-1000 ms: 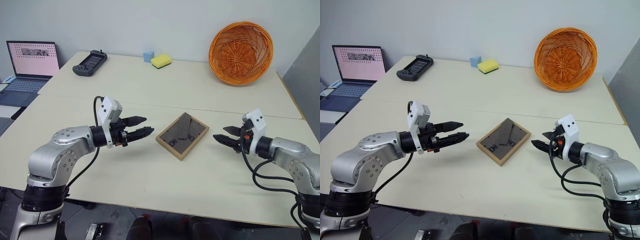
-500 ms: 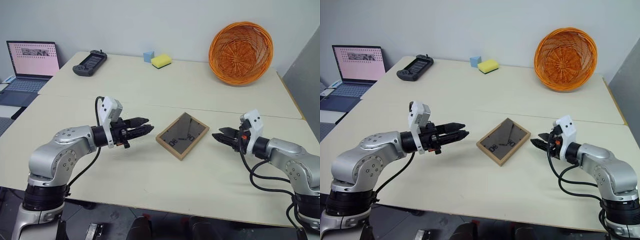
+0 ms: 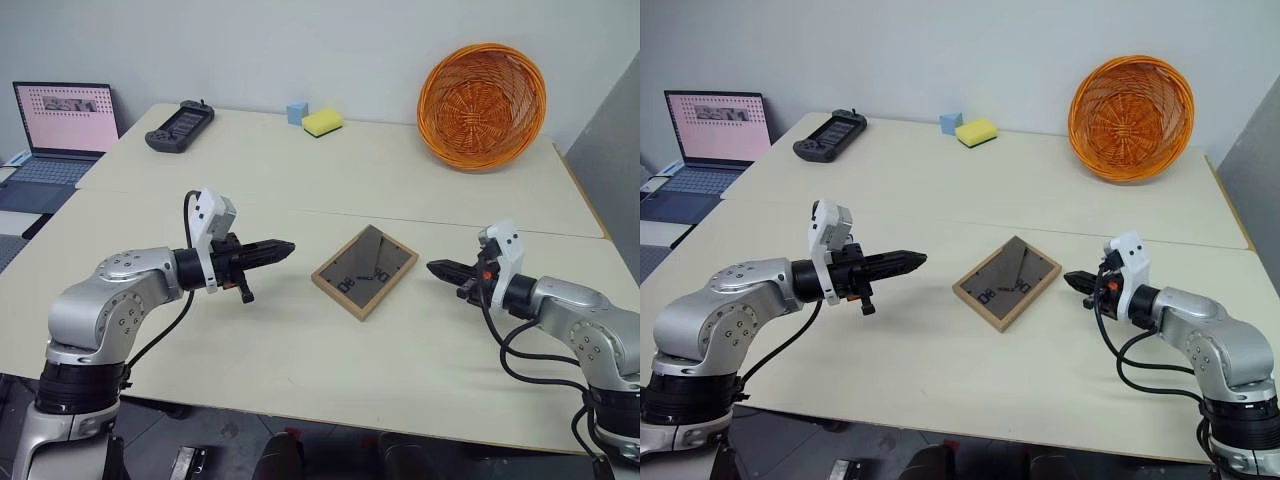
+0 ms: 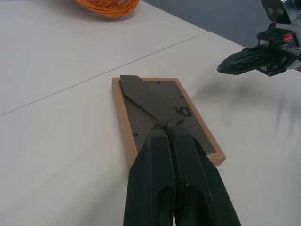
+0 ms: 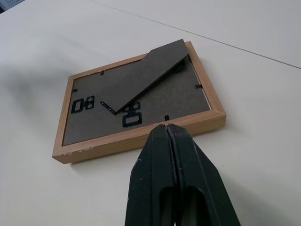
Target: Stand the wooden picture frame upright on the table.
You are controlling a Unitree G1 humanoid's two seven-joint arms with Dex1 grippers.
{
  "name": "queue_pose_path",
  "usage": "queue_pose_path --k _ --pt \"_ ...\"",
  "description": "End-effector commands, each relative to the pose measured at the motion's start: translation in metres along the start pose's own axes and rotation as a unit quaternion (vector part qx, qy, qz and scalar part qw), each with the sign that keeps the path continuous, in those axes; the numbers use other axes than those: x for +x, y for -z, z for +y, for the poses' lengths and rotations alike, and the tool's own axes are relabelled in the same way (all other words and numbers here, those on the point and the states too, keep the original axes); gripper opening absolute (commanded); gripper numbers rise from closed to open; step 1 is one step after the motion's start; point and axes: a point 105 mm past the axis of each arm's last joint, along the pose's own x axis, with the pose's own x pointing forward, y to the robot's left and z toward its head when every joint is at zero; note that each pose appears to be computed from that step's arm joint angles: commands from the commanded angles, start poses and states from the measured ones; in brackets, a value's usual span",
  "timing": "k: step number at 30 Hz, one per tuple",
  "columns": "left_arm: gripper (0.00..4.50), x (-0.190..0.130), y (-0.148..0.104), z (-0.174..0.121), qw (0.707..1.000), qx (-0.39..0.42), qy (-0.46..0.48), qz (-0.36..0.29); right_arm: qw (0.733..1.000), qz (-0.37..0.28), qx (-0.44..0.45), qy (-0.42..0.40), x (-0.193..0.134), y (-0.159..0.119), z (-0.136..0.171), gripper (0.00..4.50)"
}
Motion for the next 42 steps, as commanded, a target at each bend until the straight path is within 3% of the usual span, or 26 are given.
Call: queue_pose_path --k 1,8,17,33,42 --pt "0.0 0.005 0.012 0.012 0.998 0.037 -0.003 0.045 0.999 0.021 -0.029 -0.005 0.004 0.007 0.004 0.02" --pt "0.0 0.035 0.031 0.032 0.993 0.081 0.013 0.089 0.998 0.029 -0.047 -0.015 0.021 0.009 0.008 0.02" --pt "0.0 0.076 0.037 0.042 0.99 0.096 0.042 0.093 0.998 0.015 -0.059 0.003 0.038 0.002 0.007 0.02" --pt "0.0 0.083 0.034 0.041 0.99 0.103 0.053 0.08 0.996 0.018 -0.066 0.058 0.046 0.007 -0.025 0.02" --pt "0.0 0.088 0.025 0.033 0.99 0.105 0.066 0.063 0.997 0.012 -0.066 0.046 0.06 0.005 -0.021 0.02"
